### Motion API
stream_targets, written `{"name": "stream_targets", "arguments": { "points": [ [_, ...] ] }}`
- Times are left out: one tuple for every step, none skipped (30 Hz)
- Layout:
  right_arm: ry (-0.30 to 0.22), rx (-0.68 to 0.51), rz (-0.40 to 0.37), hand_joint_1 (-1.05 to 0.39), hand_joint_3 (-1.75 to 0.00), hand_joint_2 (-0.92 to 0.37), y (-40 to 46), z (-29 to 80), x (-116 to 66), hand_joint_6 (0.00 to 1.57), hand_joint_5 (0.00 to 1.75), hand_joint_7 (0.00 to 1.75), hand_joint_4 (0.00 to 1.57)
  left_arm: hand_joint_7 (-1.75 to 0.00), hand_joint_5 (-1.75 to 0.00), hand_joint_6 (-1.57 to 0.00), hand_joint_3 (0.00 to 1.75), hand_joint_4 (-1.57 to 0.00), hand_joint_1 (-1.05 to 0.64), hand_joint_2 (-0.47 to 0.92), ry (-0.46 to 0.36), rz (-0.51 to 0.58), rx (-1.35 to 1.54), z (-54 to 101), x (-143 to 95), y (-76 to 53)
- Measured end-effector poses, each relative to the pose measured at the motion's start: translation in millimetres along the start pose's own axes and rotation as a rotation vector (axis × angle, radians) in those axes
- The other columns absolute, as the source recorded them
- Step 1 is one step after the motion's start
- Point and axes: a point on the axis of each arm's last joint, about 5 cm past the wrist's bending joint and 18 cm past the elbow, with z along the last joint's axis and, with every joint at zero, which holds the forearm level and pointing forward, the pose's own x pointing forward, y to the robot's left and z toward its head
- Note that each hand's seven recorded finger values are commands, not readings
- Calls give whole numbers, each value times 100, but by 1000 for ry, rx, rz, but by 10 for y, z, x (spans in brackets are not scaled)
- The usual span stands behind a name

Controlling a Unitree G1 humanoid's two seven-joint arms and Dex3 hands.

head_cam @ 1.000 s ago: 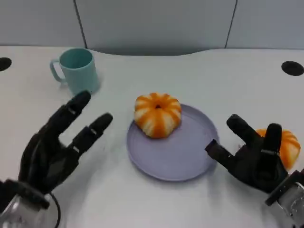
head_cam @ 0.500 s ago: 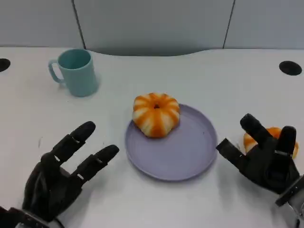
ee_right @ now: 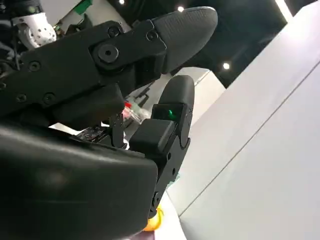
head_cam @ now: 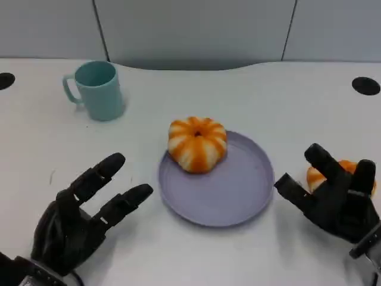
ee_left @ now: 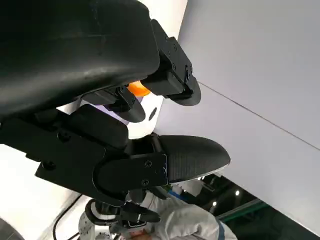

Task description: Grasp the bread from the table and place it into the plate.

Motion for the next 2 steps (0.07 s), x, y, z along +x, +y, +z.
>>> {"name": "stream_targets", "arguments": {
  "points": [
    [-1,-1,-1,-58,0,-89,-2,1,-3,92,131,46,66,-10,-42,-62,63,-60,-104,92,-1,0,0,1,2,1],
    [0,1,-2,-57,0,-89,-5,2,-3,94,129,45,68,-11,-43,-64,62,-61,-104,92,-2,-1,0,4,7,1]
  ]
}}
